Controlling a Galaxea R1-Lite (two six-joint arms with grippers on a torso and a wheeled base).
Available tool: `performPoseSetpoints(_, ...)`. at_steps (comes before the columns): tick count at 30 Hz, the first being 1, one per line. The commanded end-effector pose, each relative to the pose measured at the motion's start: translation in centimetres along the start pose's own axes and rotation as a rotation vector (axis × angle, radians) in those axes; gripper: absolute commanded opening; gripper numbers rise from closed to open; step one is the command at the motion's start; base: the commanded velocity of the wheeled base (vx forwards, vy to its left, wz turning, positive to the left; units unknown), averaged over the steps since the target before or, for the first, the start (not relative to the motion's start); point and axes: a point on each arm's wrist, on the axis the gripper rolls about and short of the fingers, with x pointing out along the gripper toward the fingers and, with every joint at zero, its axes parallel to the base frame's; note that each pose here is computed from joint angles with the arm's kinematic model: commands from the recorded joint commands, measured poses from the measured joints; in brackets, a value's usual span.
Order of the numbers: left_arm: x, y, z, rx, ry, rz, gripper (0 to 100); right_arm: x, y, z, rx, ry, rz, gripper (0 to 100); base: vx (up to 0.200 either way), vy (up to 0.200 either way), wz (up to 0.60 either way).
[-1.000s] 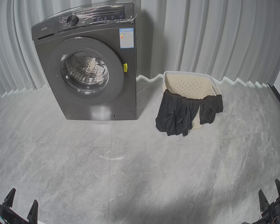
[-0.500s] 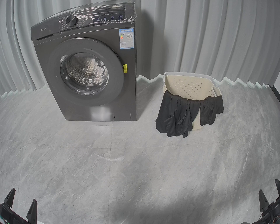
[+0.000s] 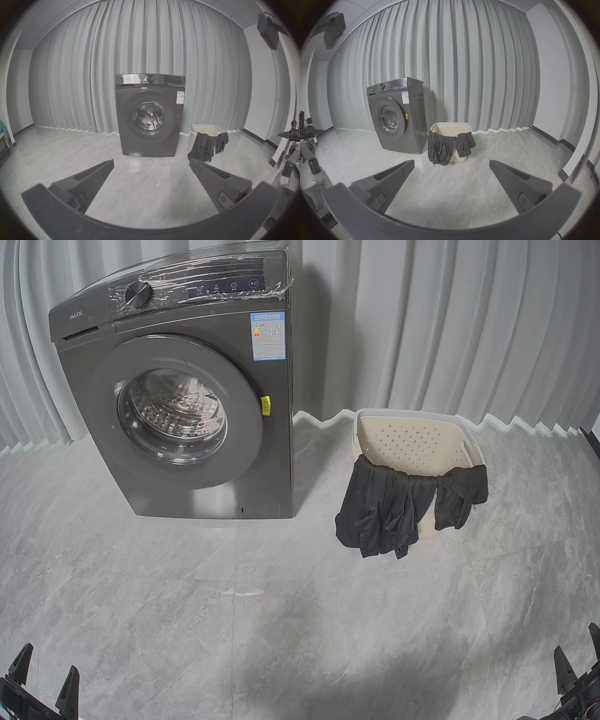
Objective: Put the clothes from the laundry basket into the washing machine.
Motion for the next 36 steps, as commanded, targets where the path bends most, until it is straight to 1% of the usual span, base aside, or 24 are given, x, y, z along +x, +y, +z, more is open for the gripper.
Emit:
performPoseSetpoints(1, -0.02, 0.02, -0.48, 0.001, -0.002, 0.0, 100, 0.0, 0.0, -0.49, 0.0, 0.0, 0.0, 100, 0.2, 0.0, 0.0)
performPoseSetpoints(4, -0.02, 0.01, -0.5, 0.002, 0.0, -0.002, 100, 0.0, 0.0, -0.49, 0.0, 0.0, 0.0, 100, 0.2, 0.0, 0.0)
performPoseSetpoints(6, -0.02, 0.01, -0.48, -0.002, -0.002, 0.001, 100, 0.0, 0.0, -0.49, 0.0, 0.0, 0.0, 100, 0.2, 0.0, 0.0)
performPoseSetpoints(11, -0.02, 0.01, -0.48, -0.004, -0.002, 0.001, 100, 0.0, 0.0, -0.49, 0.0, 0.0, 0.0, 100, 0.2, 0.0, 0.0)
performPoseSetpoints(29, -0.02, 0.01, -0.48, -0.004, -0.002, 0.001, 100, 0.0, 0.0, -0.49, 0.0, 0.0, 0.0, 100, 0.2, 0.0, 0.0)
performPoseSetpoints(30, -0.02, 0.01, -0.48, 0.004, -0.002, 0.0, 100, 0.0, 0.0, -0.49, 0.0, 0.0, 0.0, 100, 0.2, 0.0, 0.0)
performPoseSetpoints(31, -0.02, 0.01, -0.48, 0.005, -0.002, 0.0, 100, 0.0, 0.0, -0.49, 0.0, 0.0, 0.0, 100, 0.2, 0.0, 0.0)
performPoseSetpoints(36, -0.02, 0.02, -0.48, -0.001, -0.002, 0.0, 100, 0.0, 0.0, -0.49, 0.0, 0.0, 0.0, 100, 0.0, 0.0, 0.0)
